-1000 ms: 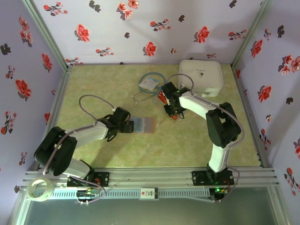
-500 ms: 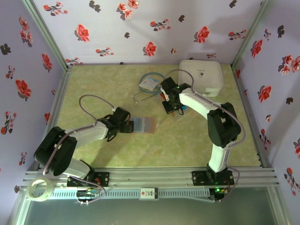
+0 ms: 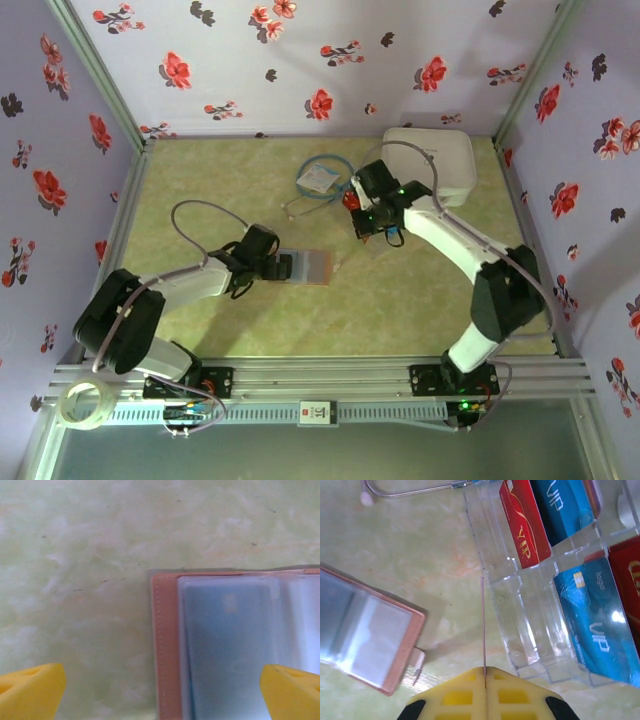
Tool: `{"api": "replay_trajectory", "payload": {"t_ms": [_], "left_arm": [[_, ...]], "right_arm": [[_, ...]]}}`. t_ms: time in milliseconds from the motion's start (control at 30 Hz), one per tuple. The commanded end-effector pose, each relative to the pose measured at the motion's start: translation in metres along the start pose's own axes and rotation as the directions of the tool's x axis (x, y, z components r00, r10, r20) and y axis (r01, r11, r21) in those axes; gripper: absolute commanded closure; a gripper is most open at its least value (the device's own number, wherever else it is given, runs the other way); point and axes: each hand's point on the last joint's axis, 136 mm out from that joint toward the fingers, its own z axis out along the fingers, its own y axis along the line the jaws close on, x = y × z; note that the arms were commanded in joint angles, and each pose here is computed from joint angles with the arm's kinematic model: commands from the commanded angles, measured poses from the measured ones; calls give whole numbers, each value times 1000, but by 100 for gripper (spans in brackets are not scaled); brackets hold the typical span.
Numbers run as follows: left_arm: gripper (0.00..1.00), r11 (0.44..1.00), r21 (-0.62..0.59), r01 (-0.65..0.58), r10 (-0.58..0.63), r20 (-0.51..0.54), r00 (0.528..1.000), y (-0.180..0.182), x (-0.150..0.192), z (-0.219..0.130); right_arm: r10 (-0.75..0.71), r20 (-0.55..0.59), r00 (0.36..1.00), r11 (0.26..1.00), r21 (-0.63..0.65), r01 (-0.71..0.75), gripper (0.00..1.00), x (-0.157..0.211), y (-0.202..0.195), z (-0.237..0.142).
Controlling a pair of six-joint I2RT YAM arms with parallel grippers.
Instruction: Put the credit cards into the card holder
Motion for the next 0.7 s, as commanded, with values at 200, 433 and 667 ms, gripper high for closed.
{"api": "replay_trajectory", "payload": {"t_ms": [200,433,667], "left_arm": [[0,996,93,19,-20,7,1000,-29,-8,13],[0,993,117,17,-17,6,1000,-43,-6,13],[0,990,138,15,-15,-2,1000,-57,-1,12]], "right_arm": [[275,116,954,936,-260,-238,100,1,15,-17],[309,111,944,919,-288,-267,100,10,12,-14],[321,104,941,913,-300,-278,100,14,11,-11]]}}
